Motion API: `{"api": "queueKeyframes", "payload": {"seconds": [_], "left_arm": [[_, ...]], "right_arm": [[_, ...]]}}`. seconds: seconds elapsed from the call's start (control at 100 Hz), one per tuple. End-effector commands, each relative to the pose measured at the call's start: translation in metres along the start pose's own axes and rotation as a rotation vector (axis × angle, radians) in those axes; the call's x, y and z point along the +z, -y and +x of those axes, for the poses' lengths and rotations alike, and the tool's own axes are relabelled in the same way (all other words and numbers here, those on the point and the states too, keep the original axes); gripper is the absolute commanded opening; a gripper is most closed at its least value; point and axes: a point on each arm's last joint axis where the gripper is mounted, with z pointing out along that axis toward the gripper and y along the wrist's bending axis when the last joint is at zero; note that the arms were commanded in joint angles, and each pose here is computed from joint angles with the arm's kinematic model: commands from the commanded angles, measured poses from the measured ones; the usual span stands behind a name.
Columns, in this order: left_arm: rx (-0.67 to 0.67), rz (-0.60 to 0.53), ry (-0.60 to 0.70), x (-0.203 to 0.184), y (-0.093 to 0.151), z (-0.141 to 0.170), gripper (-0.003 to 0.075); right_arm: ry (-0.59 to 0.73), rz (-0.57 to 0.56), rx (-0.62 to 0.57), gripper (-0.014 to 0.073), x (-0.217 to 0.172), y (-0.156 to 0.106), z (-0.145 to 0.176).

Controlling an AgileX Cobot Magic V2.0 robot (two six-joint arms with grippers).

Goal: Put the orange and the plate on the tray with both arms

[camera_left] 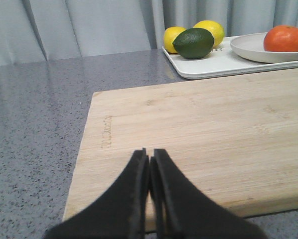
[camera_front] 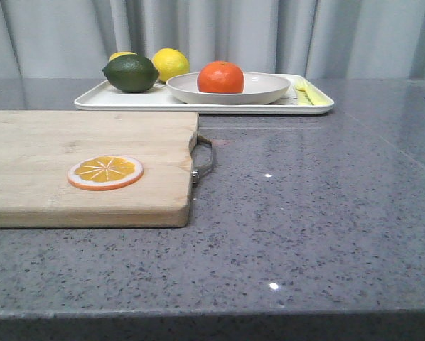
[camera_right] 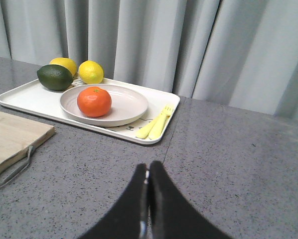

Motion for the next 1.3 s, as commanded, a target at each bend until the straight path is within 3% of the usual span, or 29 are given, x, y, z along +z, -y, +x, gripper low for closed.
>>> {"api": "queueKeyframes", "payload": {"seconds": [0.0,1.07,1.18,1.29], "left_arm": [[-0.024,0.009,0.108,-0.003,0.000,-0.006,-0.0020],[-0.024,0.009,0.108,-0.003,0.000,-0.006,-0.0020],[-0.024,0.009,0.108,-0.003,0.000,-0.006,-0.0020],[-0.024,0.009,0.108,-0.003,0.000,-0.006,-0.0020]], "right_arm": [[0.070,0.040,0.004,-0.0102,-0.001,0.004,-0.013],[0.057,0.041,-0.007,-0.0102,0.000,0.004,-0.008],[0.034,0.079,-0.065,-0.0102,-0.004,0.006,-0.001],[0.041,0.138,-0.034,-0.0102,-0.011,0.010,0.007]]}}
